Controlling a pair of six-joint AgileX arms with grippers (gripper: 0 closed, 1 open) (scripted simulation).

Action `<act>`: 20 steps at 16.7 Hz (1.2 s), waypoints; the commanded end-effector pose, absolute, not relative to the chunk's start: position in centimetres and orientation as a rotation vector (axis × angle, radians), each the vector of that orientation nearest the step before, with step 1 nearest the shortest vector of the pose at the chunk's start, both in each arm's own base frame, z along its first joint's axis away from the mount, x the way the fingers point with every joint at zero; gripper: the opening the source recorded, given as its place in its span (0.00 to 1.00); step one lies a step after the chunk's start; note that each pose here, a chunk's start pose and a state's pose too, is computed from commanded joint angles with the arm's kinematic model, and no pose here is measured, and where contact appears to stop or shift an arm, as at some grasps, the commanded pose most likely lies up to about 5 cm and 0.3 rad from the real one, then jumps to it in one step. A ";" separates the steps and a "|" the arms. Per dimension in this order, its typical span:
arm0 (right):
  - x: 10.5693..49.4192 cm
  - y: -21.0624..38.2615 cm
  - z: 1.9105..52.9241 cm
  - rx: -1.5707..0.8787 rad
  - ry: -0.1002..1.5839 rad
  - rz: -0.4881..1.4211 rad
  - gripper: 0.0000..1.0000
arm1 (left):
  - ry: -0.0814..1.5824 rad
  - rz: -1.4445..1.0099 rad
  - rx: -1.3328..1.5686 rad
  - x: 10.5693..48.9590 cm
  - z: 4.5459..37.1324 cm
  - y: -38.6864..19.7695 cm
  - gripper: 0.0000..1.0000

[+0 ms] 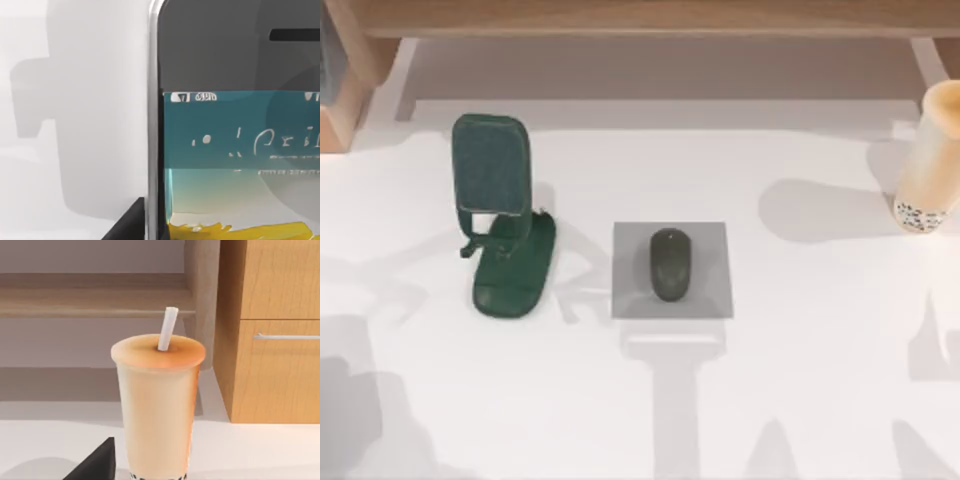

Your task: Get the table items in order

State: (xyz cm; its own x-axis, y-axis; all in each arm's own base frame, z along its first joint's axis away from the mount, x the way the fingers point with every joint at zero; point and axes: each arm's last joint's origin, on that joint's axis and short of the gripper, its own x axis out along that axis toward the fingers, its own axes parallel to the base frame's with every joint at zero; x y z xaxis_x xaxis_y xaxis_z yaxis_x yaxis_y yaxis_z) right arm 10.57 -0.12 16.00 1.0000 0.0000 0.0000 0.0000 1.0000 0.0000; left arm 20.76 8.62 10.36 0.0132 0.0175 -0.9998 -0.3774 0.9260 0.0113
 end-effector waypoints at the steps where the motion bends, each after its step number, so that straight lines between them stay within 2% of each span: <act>1: 10.6 -0.1 16.0 0.000 0.000 0.000 1.00 | 1.533 0.314 -0.291 20.8 10.4 8.6 0.00; 5: 10.6 -0.1 16.0 0.000 0.000 0.000 1.00 | 1.533 0.314 -0.291 20.8 10.4 8.6 0.00; 14: 10.6 -0.1 16.0 0.000 0.000 0.000 1.00 | 1.503 0.307 -0.293 21.0 14.4 8.6 0.00; 20: 10.6 -0.1 16.0 0.000 0.000 0.000 1.00 | 1.453 0.302 -0.253 21.6 14.8 8.1 0.00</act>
